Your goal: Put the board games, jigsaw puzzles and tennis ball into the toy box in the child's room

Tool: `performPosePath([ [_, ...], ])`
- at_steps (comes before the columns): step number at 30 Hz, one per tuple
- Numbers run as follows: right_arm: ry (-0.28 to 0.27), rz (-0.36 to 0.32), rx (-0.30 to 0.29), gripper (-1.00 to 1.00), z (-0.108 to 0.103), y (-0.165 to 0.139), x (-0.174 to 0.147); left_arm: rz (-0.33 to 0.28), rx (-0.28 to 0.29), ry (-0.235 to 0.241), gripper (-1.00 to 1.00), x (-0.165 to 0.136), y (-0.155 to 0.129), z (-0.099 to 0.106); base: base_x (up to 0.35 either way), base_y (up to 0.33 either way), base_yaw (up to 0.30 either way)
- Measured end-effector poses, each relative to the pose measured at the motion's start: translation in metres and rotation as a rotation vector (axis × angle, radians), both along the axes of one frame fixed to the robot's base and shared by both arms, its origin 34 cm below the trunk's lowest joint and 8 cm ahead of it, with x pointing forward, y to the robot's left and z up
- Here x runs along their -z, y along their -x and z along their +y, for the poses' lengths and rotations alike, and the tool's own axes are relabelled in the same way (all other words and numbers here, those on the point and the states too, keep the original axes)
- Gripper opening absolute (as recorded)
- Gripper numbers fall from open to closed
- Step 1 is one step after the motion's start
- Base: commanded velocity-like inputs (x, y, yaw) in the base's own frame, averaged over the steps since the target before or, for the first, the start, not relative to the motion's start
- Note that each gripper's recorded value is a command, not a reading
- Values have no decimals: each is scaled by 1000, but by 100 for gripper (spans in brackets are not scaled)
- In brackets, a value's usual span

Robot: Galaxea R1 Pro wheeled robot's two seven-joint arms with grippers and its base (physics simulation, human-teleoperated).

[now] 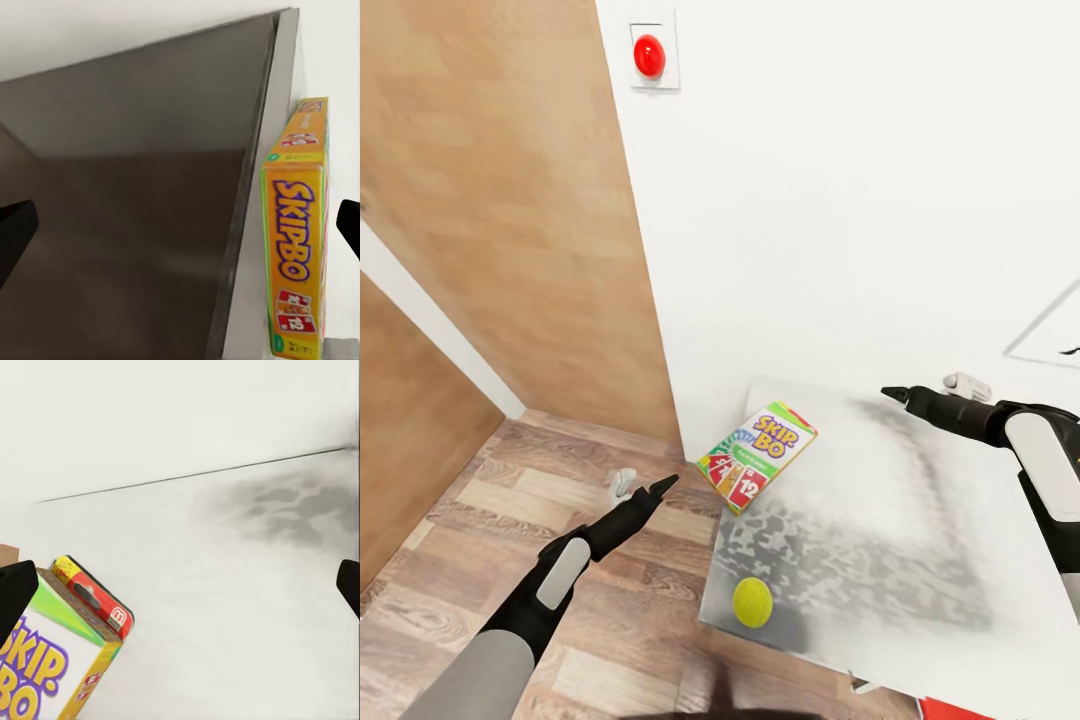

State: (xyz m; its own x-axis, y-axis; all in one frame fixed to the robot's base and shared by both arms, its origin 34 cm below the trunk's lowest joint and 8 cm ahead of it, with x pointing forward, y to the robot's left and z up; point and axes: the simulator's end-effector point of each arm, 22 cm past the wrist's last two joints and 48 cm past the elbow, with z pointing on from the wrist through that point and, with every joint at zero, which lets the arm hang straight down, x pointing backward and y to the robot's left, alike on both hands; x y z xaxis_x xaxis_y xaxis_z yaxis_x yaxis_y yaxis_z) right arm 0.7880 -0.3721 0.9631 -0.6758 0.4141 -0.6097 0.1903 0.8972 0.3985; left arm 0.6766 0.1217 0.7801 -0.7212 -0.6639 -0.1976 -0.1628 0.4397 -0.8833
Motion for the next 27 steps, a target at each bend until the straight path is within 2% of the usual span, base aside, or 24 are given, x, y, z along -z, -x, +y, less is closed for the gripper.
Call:
performPosePath([
  [12, -1, -6, -5, 100, 3, -1, -2, -7, 4, 14, 100, -3, -1, -6, 0, 0, -187],
  [21, 1, -17, -11, 100, 5, -2, -7, -16, 10, 25, 100, -7, -3, -12, 0, 0, -62],
  [27, 1, -21, -13, 100, 6, -2, -8, -24, 35, 30, 100, -10, -1, -21, 0, 0, -22],
])
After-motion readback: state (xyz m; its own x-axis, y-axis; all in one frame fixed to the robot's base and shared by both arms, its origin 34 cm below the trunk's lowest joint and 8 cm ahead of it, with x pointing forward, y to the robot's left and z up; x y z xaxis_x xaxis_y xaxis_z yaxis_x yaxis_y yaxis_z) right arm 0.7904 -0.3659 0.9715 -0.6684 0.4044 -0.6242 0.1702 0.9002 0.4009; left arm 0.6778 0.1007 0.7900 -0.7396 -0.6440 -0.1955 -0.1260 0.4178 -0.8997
